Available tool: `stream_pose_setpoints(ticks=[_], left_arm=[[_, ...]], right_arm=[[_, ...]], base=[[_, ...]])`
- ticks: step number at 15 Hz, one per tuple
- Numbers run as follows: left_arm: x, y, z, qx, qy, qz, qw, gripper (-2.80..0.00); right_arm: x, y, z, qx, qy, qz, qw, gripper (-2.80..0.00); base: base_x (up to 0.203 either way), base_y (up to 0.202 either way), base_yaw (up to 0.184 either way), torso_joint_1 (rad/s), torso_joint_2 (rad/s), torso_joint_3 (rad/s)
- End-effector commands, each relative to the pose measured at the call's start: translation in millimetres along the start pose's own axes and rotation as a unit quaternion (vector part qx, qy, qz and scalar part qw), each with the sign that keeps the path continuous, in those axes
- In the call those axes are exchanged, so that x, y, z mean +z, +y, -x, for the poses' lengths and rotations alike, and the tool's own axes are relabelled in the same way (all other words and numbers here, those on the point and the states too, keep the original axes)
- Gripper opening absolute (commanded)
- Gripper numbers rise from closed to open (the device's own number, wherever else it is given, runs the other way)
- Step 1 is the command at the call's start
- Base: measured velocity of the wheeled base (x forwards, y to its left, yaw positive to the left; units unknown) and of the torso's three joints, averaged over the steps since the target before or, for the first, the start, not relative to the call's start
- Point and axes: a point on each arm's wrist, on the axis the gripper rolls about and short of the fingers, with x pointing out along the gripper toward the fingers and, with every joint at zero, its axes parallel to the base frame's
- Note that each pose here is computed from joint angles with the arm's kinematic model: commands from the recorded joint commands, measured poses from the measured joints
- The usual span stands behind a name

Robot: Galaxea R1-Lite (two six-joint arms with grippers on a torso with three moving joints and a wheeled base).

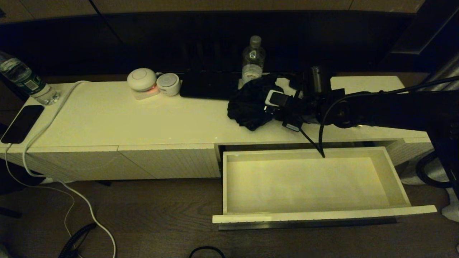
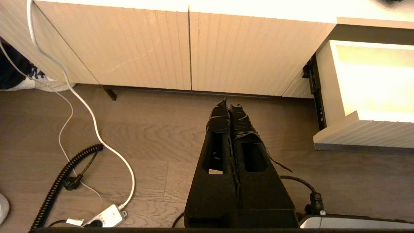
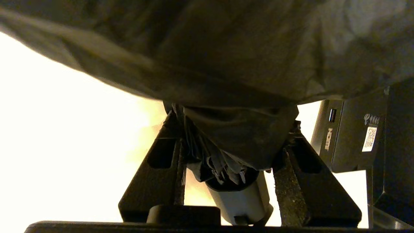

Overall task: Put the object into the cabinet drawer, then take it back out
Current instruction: Put the umbrella in the drawer

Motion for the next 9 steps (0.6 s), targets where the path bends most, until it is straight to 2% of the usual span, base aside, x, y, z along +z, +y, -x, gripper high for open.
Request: stream_pose_setpoints(ticks=[1,5,9], left_arm=[[0,0.0,0,0.000,-0.001,0.000,1.0000,-2.80],[0,0.0,0,0.000,-0.001,0.000,1.0000,-2.80],[0,0.0,0,0.000,-0.001,0.000,1.0000,-2.80]], right_arm=[[6,-7,18,-0.008,-0.014,0.004,1.000,-2.80],[7,-14,55,-0.006,-0.020,0.010,1.000,-2.80],[-1,-10,96,0.010,-0.018,0.018,1.000,-2.80]], base=[[0.000,0.000,0.000,0.000,0.00,0.000],[0.000,0.000,0.000,0.000,0.00,0.000],[0.000,0.000,0.000,0.000,0.00,0.000]])
